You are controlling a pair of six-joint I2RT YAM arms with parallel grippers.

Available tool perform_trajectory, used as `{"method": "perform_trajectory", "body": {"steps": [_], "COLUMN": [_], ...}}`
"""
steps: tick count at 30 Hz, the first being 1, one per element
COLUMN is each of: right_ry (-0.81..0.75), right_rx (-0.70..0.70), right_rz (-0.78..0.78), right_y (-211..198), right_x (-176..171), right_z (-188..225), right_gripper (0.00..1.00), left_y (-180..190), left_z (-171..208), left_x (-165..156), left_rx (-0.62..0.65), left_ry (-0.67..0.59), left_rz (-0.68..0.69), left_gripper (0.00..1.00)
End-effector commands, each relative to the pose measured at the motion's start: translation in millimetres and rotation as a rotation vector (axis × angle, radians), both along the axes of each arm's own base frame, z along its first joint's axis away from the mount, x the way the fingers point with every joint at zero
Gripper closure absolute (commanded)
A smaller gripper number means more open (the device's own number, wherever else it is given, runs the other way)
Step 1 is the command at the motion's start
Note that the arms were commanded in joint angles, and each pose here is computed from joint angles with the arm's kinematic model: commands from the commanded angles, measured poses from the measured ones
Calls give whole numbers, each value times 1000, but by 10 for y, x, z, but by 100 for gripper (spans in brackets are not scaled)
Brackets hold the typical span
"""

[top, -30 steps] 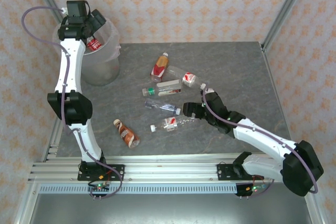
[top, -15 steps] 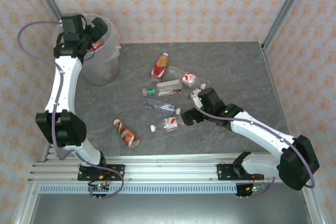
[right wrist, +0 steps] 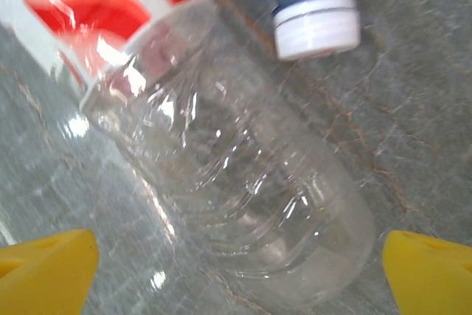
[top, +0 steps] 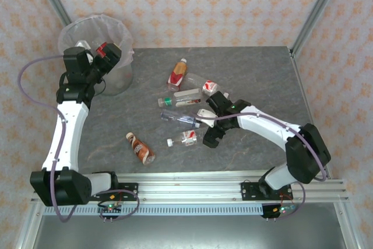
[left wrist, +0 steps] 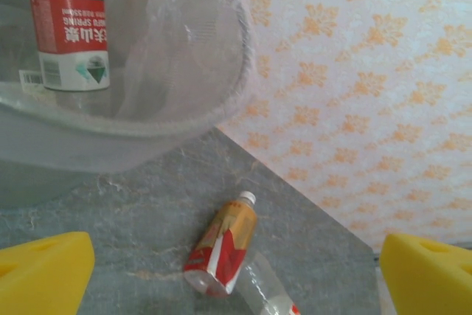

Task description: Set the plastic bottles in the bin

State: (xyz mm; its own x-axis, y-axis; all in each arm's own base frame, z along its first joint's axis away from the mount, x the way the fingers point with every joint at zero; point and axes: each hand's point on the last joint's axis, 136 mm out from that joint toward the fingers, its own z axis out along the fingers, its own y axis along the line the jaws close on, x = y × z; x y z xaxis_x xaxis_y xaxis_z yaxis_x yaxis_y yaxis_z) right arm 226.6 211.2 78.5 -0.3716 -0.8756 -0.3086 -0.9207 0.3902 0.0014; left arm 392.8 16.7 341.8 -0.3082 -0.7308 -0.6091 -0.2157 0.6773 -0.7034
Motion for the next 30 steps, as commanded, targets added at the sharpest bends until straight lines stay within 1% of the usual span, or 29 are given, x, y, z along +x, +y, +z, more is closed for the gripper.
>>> {"method": "perform_trajectory", "body": {"steps": [1,5,8,11,16,19,24,30], "right_ry": [-24,-93,-118,-129,-122,-135,-178,-170], "right_rx": [-48,-67,-76,-127,-188,-179,-129,-180], "right_rz": [131,173,262,325,433,480,500,545], "right_y": [-32,6,35,5,-42,-22,102,133], "right_x": [12,174,202,221,173,147,174,151], "right_z": [4,-71,-136,-221,-356,-438,-531,-728], "right_gripper": [1,1,1,1,1,1,1,1], "left_y": [-79,-22,60,108,121,131,145,158], "left_z": [125,34,-67,-172,-289,-334,-392,-418], "left_x": [-251,-533,-699,-789,-813,-794,-786,-798], "left_rx": [4,62,103,109,98,101,104,119], "left_ry": [-30,-1,24,36,47,63,76,87], "left_rz": [-37,0,48,81,97,98,103,105], "left_gripper": [0,0,0,0,0,0,0,0]}}
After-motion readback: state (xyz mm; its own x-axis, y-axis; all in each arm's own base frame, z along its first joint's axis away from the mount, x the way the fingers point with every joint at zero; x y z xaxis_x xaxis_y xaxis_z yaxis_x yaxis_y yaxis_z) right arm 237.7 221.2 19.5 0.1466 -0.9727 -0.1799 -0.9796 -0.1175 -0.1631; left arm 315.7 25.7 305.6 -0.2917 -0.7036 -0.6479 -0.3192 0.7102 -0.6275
